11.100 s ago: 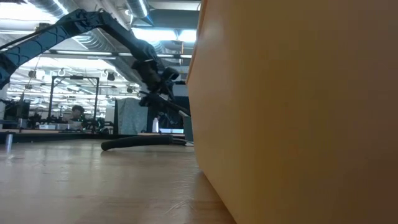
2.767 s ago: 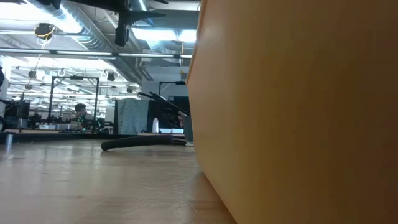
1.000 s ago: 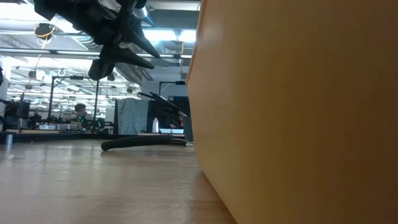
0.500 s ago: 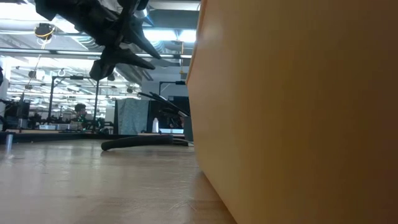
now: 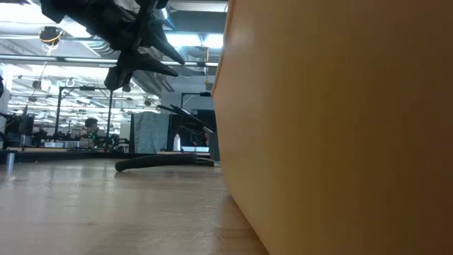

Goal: Pick & Place Kitchen Items
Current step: Put the small blue spatula into the yellow bin

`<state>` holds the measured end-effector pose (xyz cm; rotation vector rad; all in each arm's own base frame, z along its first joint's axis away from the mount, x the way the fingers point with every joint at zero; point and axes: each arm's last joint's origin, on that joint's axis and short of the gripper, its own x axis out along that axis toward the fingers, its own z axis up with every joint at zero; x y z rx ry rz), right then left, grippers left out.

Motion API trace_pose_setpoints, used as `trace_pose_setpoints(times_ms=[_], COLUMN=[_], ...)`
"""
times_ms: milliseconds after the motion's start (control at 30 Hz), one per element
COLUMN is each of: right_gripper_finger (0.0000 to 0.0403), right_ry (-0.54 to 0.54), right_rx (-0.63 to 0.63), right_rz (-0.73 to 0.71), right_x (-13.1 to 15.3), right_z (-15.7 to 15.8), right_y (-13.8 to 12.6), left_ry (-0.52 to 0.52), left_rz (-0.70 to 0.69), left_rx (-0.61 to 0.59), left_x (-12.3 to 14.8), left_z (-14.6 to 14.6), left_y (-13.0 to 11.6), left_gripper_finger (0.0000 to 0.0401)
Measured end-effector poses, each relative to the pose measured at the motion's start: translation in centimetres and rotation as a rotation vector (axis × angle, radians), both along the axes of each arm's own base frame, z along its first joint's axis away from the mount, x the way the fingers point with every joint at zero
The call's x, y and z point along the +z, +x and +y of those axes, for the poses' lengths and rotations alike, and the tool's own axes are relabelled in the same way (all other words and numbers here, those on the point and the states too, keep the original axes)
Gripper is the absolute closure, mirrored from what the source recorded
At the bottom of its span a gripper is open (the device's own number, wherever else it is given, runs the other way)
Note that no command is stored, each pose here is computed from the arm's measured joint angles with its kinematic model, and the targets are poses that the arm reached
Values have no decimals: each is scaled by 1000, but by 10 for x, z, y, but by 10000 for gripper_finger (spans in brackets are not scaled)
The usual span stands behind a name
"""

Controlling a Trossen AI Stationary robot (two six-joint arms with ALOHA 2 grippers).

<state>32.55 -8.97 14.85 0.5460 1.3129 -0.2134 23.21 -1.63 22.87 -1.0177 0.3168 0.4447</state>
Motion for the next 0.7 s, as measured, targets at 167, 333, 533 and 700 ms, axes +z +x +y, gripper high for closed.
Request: trace_pose_setpoints(times_ms=[167,333,533,700], right_gripper_finger=[391,402,401,400], right_ry=[21,14,1,-42], right_rx=[-16,-45,-43,-40], right_rz=[13,4,-38,-52], right_x=[0,9,24,24], right_z=[3,0,-2,-4], right_y=[-1,-1,8,10], left_ry=[-18,-109,-256,-316], left_rz=[3,-150,-378,-375], left_rx=[1,52,179,215], left_x=[-2,-25,-78,-101], left_z=[0,-1,1,0], left_y=[2,4,-24,-39], left_gripper_finger=[305,317,335,338])
